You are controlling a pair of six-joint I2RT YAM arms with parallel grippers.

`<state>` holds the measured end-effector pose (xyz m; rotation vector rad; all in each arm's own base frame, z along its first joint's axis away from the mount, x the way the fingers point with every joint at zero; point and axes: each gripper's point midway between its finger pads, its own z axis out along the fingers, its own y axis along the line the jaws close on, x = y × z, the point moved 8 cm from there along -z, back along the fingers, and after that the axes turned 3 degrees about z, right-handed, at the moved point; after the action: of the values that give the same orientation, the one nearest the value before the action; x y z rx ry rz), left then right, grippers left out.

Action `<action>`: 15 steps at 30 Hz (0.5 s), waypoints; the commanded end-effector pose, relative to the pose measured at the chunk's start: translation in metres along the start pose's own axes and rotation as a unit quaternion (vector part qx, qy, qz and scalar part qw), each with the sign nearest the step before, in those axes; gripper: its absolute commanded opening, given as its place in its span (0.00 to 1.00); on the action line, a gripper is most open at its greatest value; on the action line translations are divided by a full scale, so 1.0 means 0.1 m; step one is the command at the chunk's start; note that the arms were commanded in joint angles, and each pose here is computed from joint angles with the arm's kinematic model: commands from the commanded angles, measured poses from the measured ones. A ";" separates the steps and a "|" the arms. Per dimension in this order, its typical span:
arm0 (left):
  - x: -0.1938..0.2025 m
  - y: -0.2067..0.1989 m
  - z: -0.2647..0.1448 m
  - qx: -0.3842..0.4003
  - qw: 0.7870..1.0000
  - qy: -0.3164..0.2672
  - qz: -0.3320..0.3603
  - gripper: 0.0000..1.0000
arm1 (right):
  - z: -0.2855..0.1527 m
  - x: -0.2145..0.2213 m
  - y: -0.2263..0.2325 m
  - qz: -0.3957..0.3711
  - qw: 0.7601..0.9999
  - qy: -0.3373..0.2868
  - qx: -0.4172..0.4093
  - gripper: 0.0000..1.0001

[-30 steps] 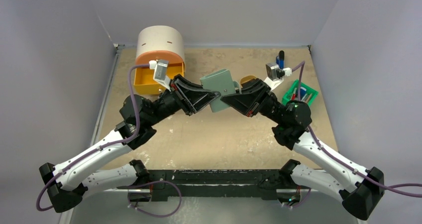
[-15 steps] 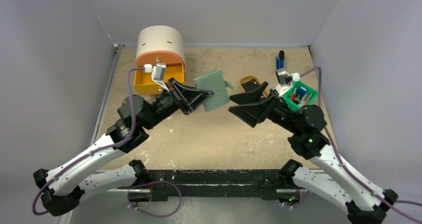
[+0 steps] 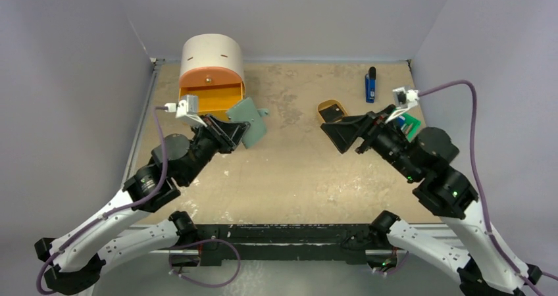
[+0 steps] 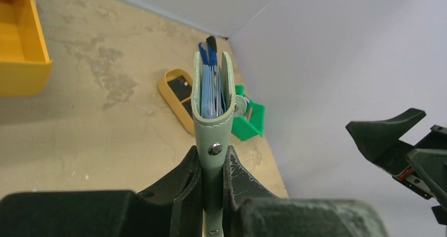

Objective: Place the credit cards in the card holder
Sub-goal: Close the card holder.

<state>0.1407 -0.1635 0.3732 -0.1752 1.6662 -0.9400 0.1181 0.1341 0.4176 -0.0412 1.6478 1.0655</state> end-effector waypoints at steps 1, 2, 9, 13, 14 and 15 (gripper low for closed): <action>0.15 0.01 0.04 0.021 0.999 0.014 -0.048 0.00 | 0.14 0.13 -0.32 -0.044 0.994 0.004 0.100 0.97; 0.18 0.02 0.05 0.021 0.998 0.018 -0.053 0.00 | 0.17 0.16 -0.35 -0.036 0.994 0.003 0.105 0.97; 0.39 0.12 0.10 0.003 0.997 0.059 -0.045 0.00 | 0.43 0.39 -0.40 -0.060 0.991 0.083 0.091 0.92; 0.37 0.17 0.09 -0.022 0.998 0.057 -0.030 0.00 | 0.50 0.50 -0.42 -0.068 0.988 0.117 0.075 0.88; 0.36 0.18 0.09 -0.031 0.998 0.056 -0.026 0.00 | 0.51 0.52 -0.43 -0.067 0.989 0.113 0.067 0.87; 0.36 0.20 0.09 -0.039 0.997 0.057 -0.023 0.00 | 0.51 0.52 -0.43 -0.066 0.990 0.107 0.062 0.85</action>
<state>0.1419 -0.1801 0.3184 -0.1823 1.8455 -0.9518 0.1639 0.1657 0.3402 -0.1183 1.9604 0.8200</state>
